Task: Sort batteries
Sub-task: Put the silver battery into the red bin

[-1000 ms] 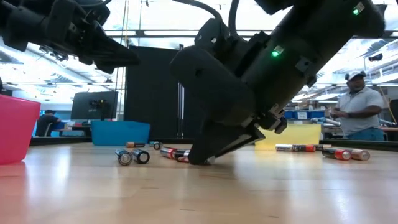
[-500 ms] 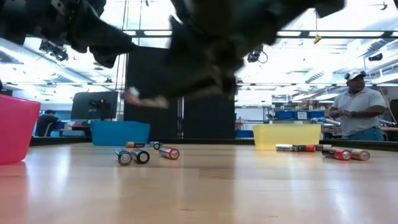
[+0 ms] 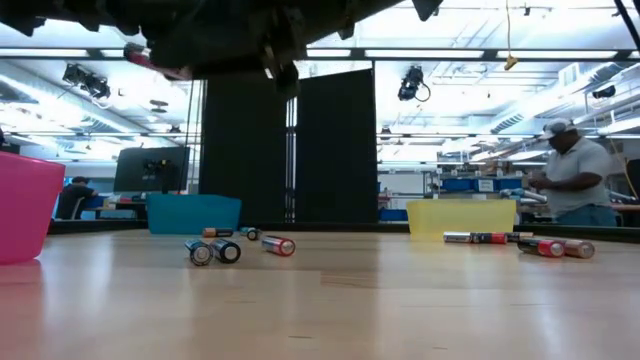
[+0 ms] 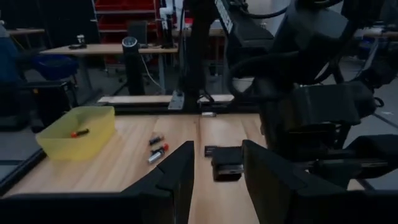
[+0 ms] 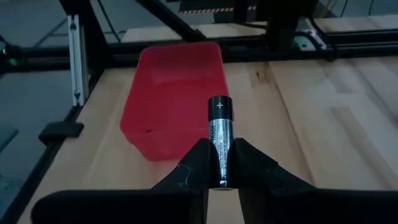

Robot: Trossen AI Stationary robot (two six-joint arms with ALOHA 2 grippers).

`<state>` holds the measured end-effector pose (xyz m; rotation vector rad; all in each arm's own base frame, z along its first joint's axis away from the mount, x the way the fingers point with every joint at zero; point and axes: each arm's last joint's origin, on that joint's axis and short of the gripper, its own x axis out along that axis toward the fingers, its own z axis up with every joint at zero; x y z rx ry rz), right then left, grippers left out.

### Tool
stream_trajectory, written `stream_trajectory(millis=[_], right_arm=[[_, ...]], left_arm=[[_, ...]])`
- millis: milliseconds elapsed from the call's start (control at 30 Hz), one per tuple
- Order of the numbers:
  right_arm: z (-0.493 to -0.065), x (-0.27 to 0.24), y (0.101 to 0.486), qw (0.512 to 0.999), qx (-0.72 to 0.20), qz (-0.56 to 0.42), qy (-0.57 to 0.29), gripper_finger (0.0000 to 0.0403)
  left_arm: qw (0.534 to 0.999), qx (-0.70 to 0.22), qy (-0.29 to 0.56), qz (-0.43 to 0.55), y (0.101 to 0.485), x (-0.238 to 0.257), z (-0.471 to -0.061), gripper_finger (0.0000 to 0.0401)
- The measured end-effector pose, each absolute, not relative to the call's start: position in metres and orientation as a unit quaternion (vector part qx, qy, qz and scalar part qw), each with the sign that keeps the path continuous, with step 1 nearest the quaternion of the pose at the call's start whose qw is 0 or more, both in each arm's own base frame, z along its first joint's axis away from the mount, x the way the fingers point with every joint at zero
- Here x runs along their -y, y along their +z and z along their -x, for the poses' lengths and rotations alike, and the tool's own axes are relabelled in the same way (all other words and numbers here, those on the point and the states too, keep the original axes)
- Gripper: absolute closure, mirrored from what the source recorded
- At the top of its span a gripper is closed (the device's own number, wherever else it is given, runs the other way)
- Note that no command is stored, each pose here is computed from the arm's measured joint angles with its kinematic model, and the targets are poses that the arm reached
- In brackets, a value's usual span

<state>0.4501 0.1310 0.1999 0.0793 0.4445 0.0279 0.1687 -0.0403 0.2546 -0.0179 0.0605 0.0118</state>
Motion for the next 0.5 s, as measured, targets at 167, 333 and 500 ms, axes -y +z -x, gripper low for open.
stream_trajectory(millis=[167,333,500], right_arm=[[-0.45,-0.129,0.199,0.972,-0.234,-0.02,0.022,0.0342],[-0.449,-0.121,0.193,0.964,-0.267,-0.013,0.013,0.0342],[-0.451,-0.113,0.192,0.962,-0.272,0.001,0.008,0.0342]], left_arm=[[0.994,-0.097,-0.037,0.015,0.244,0.041,-0.162,0.0259],[0.98,-0.177,-0.08,0.042,0.228,0.044,-0.16,0.0259],[0.967,-0.225,-0.087,0.079,0.217,0.047,-0.165,0.0259]])
